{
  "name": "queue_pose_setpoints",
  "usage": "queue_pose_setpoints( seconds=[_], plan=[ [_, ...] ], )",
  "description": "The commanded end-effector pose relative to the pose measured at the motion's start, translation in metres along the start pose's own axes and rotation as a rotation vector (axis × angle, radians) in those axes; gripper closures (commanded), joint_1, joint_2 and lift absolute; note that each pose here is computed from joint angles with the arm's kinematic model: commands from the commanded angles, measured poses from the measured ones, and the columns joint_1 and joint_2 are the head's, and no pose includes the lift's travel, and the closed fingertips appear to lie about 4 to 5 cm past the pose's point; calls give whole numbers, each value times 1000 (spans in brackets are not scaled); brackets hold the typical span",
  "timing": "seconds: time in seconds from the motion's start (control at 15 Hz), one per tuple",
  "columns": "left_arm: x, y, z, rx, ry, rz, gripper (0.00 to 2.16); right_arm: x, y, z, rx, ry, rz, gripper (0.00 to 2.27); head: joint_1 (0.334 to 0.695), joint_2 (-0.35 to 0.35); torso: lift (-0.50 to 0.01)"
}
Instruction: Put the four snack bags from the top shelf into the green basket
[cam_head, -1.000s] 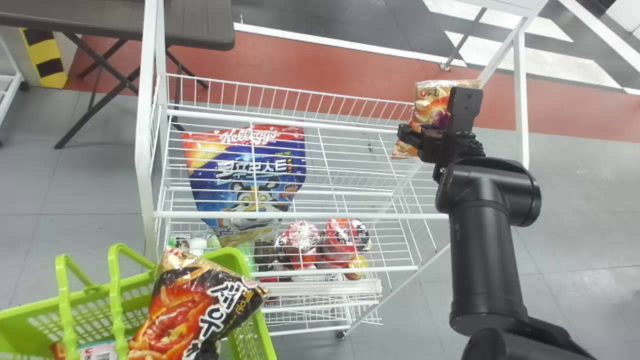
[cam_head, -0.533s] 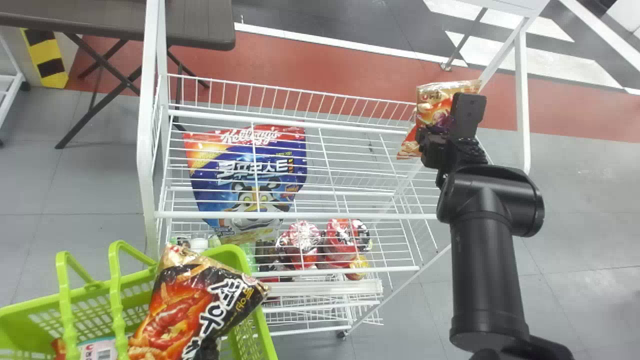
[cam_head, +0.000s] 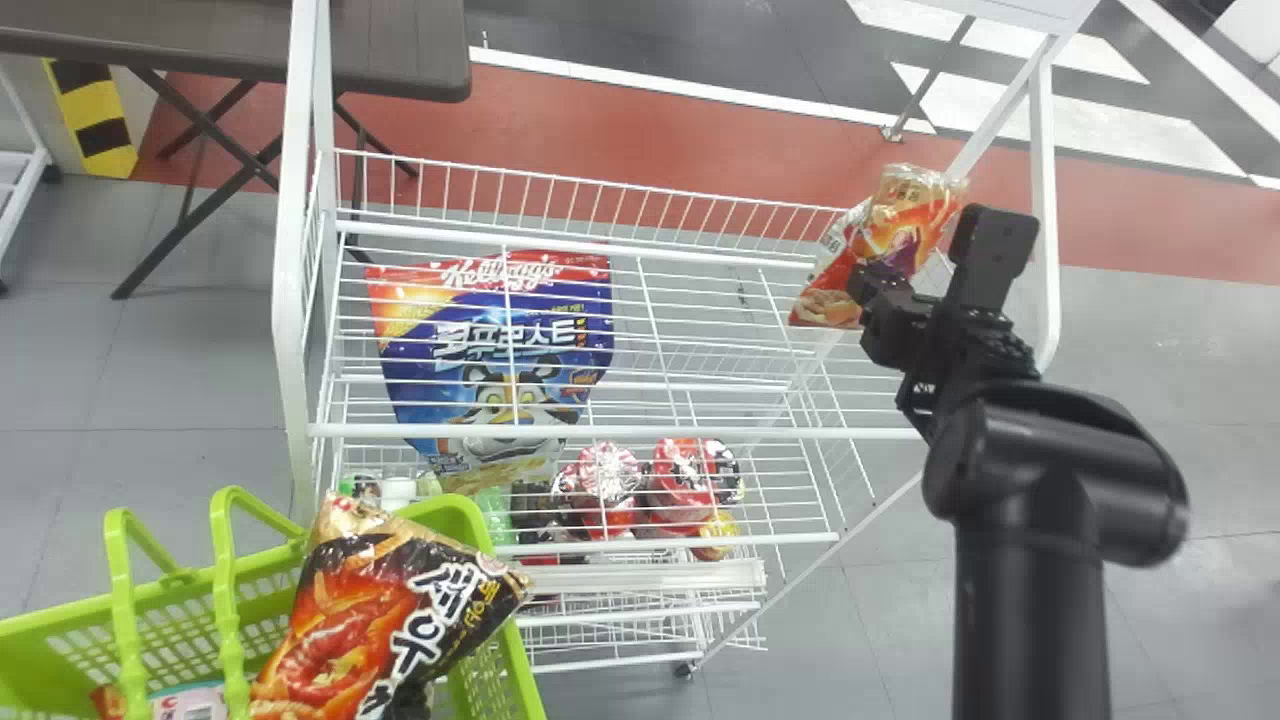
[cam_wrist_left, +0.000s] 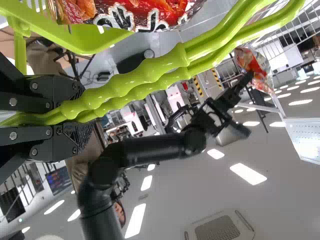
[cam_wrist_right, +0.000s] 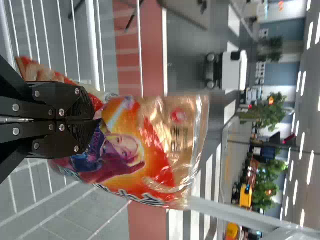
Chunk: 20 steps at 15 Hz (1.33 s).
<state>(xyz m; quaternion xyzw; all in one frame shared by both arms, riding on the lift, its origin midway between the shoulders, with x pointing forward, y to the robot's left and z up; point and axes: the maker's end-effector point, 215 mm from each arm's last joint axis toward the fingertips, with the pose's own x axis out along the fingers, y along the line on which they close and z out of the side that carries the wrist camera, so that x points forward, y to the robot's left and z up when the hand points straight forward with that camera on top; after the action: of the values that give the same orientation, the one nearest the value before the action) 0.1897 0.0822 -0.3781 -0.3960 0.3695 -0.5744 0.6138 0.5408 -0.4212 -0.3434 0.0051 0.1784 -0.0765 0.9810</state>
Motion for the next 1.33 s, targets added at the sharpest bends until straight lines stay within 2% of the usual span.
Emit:
queue_pose_setpoints(
  seconds=[0.0,0.2,0.4,0.47,0.6,0.8,1.0,1.27],
  plan=[
    [0,-2,-1,-3,-3,-11,2145,-53,54,5,62,21,129,2253,695,-350,0],
    [-1,-1,-3,-12,-7,-10,2145,-116,132,-8,152,98,351,2253,695,-350,0],
    [-4,0,-2,-13,-18,-4,2145,-187,204,-54,219,327,577,2253,695,-345,0],
    [-4,0,-3,-13,-19,-2,2145,-216,224,-72,225,429,648,2253,695,-276,0],
    [-3,-1,-3,-12,-18,-5,2145,-239,249,-51,221,395,749,2253,695,-217,0],
    [-2,-2,-3,-14,-17,-8,2145,-263,274,-29,211,350,850,2253,695,-115,0],
    [-2,-3,-4,-14,-17,-8,2145,-278,294,-23,217,346,926,2253,695,-63,0],
    [-4,-1,-3,-14,-22,-6,2145,-288,296,-17,217,332,949,2253,695,-8,0]
  ],
)
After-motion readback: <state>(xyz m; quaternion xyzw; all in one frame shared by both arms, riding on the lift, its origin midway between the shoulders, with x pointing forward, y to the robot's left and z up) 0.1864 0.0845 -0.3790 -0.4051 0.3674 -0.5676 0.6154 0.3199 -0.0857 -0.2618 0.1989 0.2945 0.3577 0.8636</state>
